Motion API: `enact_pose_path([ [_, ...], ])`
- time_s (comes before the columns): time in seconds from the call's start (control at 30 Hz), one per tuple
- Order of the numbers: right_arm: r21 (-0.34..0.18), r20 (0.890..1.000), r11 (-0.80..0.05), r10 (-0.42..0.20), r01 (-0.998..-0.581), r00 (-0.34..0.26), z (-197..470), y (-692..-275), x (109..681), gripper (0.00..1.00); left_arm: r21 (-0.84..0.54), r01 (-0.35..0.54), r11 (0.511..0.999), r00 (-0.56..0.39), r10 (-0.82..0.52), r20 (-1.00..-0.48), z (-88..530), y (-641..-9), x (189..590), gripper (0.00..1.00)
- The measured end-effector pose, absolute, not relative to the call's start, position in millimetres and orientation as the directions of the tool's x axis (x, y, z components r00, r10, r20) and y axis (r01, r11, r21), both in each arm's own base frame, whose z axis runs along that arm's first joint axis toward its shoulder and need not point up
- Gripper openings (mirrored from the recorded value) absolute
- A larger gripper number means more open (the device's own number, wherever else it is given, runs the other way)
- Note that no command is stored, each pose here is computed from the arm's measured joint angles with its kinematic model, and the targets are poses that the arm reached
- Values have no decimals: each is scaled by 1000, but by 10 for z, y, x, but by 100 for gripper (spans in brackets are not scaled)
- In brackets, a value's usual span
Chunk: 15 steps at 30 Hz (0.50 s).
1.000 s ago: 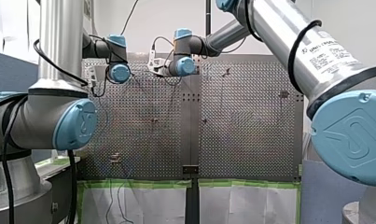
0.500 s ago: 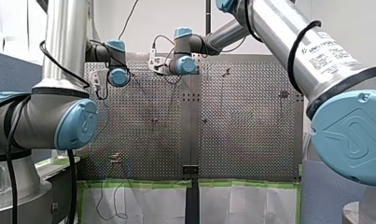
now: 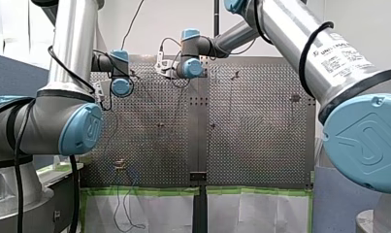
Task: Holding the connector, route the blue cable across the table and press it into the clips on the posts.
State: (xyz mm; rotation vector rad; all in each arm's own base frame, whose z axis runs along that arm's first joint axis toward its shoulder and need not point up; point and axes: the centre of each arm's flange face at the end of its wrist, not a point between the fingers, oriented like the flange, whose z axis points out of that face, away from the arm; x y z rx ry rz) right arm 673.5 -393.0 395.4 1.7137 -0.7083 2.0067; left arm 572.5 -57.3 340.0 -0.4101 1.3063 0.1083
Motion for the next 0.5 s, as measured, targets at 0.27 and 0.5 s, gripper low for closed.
enact_pose_path([
  [0.27, -116, 987, -782, -19, -613, -162, 3951, -4010, 6688, 0, -249, -292, 923, 271, -170, -948, 3400, -552, 5733, 0],
  [0.5, -116, 987, -778, -22, -618, -158, 3945, -4043, 6661, 0, -299, -321, 899, 264, -218, -940, 3370, -500, 5690, 32],
])
